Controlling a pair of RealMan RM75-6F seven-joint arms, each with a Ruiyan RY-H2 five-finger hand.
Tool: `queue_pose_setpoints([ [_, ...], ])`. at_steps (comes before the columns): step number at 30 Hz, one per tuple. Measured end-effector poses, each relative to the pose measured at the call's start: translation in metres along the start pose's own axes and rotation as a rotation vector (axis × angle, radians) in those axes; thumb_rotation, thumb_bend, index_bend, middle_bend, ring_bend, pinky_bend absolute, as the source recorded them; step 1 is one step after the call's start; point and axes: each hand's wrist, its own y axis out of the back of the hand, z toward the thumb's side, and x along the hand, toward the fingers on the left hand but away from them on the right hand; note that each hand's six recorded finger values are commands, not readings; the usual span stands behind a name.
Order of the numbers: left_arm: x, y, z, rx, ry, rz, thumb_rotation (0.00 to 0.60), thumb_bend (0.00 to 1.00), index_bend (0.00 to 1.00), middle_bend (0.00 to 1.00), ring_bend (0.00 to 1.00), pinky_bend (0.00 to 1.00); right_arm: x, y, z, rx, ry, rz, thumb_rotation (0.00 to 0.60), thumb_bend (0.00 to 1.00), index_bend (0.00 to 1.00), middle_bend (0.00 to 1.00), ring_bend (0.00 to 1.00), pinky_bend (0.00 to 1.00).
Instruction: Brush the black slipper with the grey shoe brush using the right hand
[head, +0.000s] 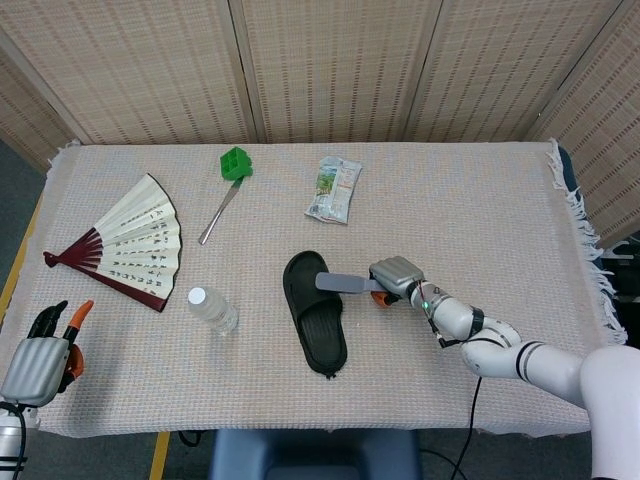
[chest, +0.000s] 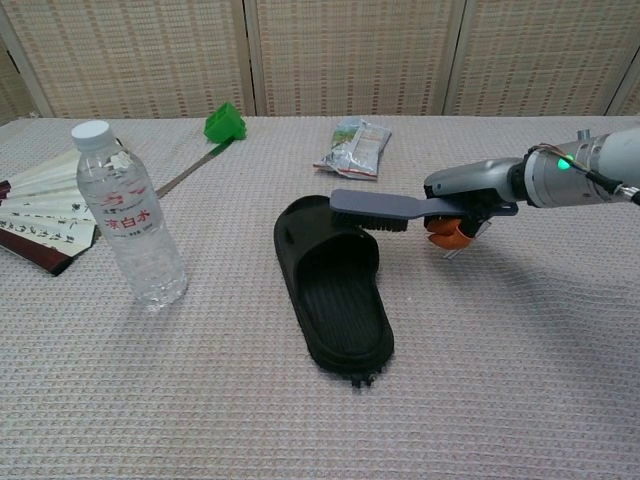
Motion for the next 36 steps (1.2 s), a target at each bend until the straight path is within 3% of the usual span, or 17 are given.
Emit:
queue_pose_setpoints([
  [12, -0.001, 0.002, -0.005, -0.001, 0.016, 0.006, 0.6, 0.5, 0.0, 0.0, 0.0, 0.09, -0.023, 0.013, 0.048, 0.043, 0.079, -0.002, 0.6, 0.58, 1.0, 1.0, 1.0, 1.0],
  [27, 0.001, 0.001, -0.001, 0.004, -0.003, 0.003, 0.6, 0.5, 0.0, 0.0, 0.0, 0.09, 0.006, -0.003, 0.003, 0.029, -0.001, 0.009, 0.6, 0.58, 1.0, 1.0, 1.0, 1.0],
  [36, 0.004, 0.001, -0.004, 0.001, 0.01, 0.001, 0.6, 0.5, 0.0, 0.0, 0.0, 0.09, -0.011, 0.009, 0.026, 0.008, 0.036, -0.006, 0.6, 0.58, 1.0, 1.0, 1.0, 1.0],
])
